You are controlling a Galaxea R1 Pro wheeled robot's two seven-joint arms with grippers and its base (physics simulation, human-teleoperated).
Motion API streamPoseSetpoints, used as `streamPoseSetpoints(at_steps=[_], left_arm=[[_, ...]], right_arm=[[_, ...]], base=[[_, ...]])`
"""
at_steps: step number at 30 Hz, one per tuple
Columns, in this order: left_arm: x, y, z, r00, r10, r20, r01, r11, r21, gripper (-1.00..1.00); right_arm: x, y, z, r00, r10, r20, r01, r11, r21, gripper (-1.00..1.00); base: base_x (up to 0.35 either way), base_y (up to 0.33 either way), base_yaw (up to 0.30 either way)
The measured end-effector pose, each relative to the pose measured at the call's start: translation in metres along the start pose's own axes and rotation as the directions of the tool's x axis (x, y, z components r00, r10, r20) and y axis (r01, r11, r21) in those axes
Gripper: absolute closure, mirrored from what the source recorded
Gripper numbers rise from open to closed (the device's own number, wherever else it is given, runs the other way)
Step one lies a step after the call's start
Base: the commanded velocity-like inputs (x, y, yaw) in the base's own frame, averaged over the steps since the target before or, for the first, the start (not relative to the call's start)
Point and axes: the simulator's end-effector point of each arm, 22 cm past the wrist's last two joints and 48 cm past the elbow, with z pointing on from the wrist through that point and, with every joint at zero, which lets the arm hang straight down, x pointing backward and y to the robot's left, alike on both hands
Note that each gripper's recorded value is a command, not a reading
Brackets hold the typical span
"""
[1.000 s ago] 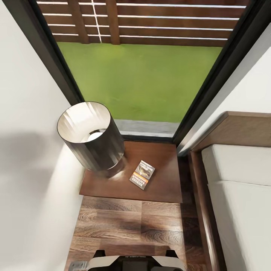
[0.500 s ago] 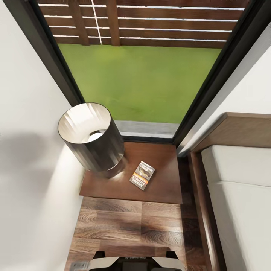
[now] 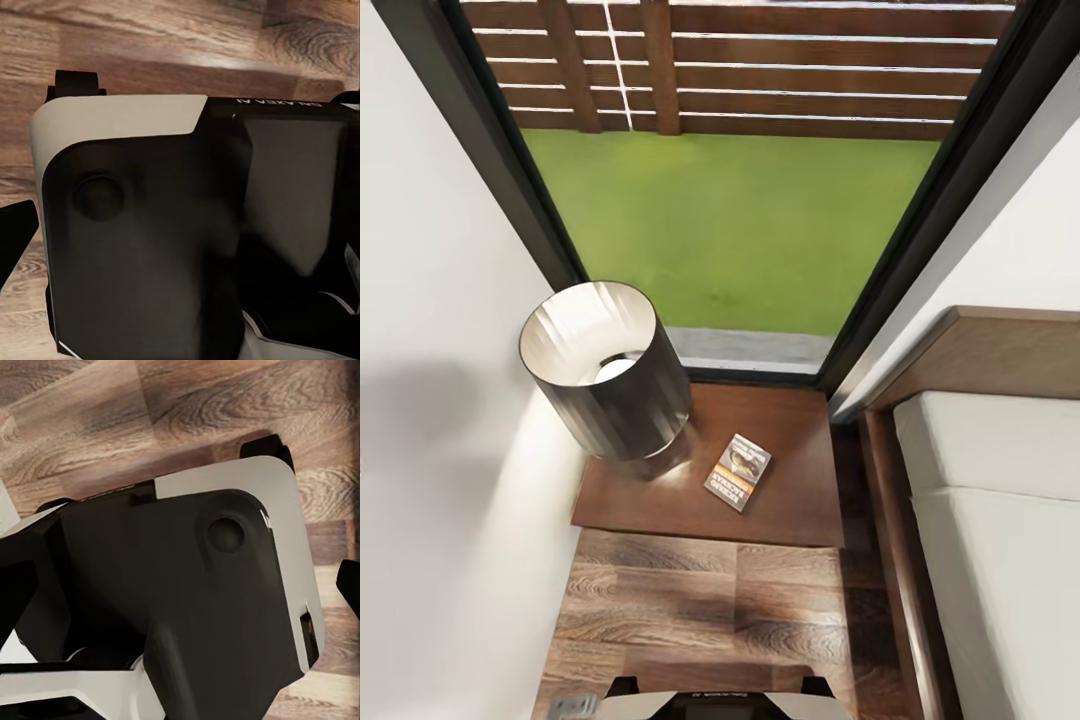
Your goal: In the bedroom, move the book from the bed onto either nightstand, and place the two sandals side by side next to the bed.
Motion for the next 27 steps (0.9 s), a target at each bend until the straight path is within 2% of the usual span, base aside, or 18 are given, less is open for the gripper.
streamPoseSetpoints(at_steps=[23,26,27], left_arm=[[-0.003,-0.003,0.0,1.0,0.0,0.007,0.0,1.0,0.0,-1.0],[-0.003,-0.002,0.0,1.0,-0.001,0.006,0.001,1.0,-0.004,-1.0],[-0.003,-0.002,0.0,1.0,-0.001,0.006,0.001,1.0,-0.005,-1.0]], right_arm=[[-0.001,0.0,0.0,1.0,0.004,0.007,-0.004,1.0,0.003,-1.0],[0.021,-0.009,-0.003,0.999,0.045,-0.029,-0.044,0.999,0.027,-1.0],[0.058,-0.014,-0.005,0.991,0.105,-0.086,-0.101,0.994,0.052,-1.0]], base=[[0.0,0.0,0.0],[0.0,0.0,0.0],[0.0,0.0,0.0]])
